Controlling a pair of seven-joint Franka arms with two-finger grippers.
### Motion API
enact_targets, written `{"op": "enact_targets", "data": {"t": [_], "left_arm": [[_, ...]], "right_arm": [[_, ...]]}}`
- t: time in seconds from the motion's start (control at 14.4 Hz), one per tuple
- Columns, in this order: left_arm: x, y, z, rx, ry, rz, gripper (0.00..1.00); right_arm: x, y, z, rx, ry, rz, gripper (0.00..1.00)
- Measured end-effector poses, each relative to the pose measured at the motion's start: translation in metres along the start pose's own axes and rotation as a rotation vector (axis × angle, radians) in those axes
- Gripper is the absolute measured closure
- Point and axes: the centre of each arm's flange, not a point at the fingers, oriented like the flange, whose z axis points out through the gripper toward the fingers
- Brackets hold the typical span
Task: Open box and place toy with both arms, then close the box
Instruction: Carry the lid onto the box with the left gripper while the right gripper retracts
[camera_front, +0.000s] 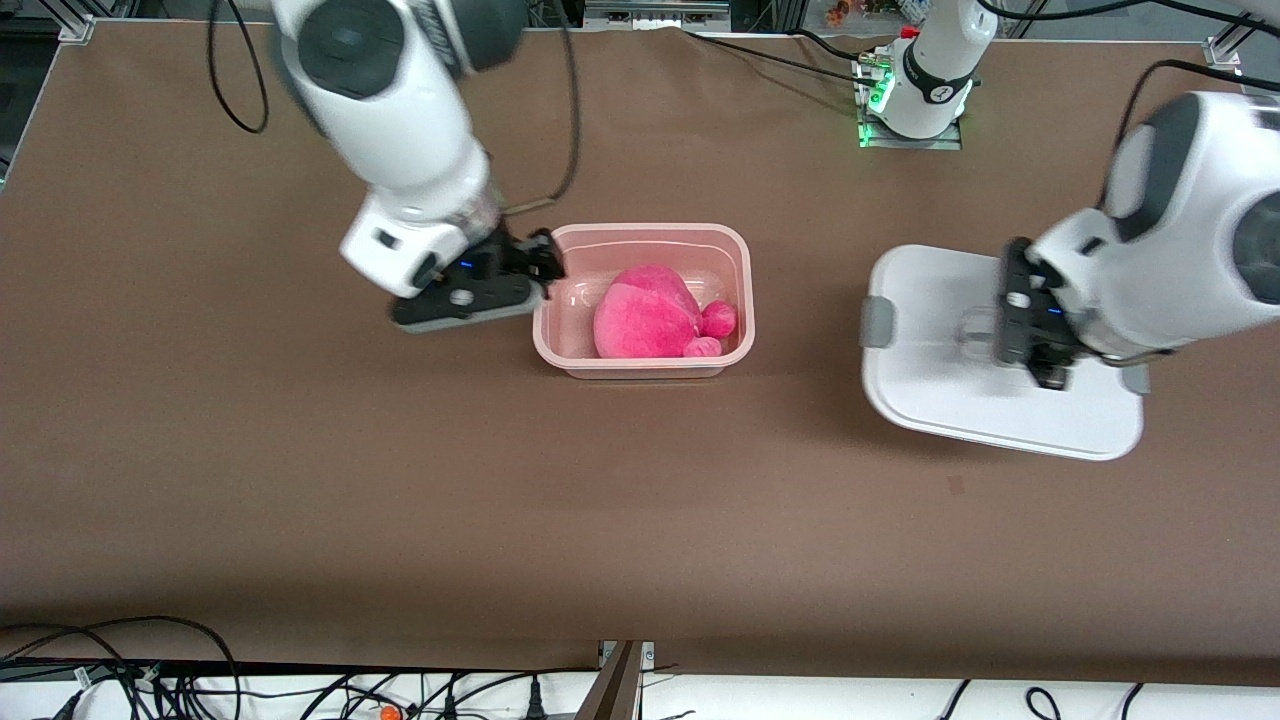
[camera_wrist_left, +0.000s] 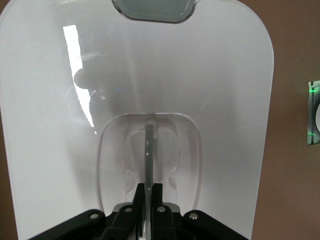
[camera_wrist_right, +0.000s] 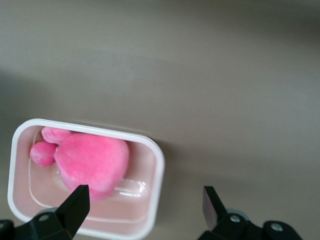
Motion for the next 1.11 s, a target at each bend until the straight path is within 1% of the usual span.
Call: {"op": "enact_targets", "data": {"t": [0.07, 0.21, 0.42, 0.62, 0.76, 0.9, 1.11], "left_arm": [[0.032, 0.001, 0.000, -0.001, 0.011, 0.002, 0.93], [0.088, 0.003, 0.005, -0.007, 0.025, -0.038, 0.93], [0.175, 0.004, 0.018, 0.037, 0.027, -0.081, 0.93], [0.267, 0.018, 0.040, 0.065, 0.025, -0.149, 0.93], [0.327, 0.035, 0.059, 0.078, 0.024, -0.179, 0.93], [0.367, 0.046, 0.078, 0.084, 0.023, -0.194, 0.93], [0.407, 0.058, 0.111, 0.074, 0.007, -0.211, 0.93]], "right_arm": [[-0.006, 0.024, -0.010, 0.005, -0.010, 0.030, 0.00], [-0.022, 0.071, -0.026, 0.015, -0.030, 0.089, 0.00], [-0.048, 0.130, -0.036, 0.031, -0.057, 0.155, 0.00], [-0.069, 0.169, -0.037, 0.038, -0.077, 0.177, 0.00], [-0.078, 0.183, -0.039, 0.013, -0.073, 0.174, 0.00], [-0.082, 0.192, -0.041, -0.025, -0.062, 0.157, 0.00], [-0.080, 0.212, -0.042, -0.054, -0.054, 0.131, 0.00]]}}
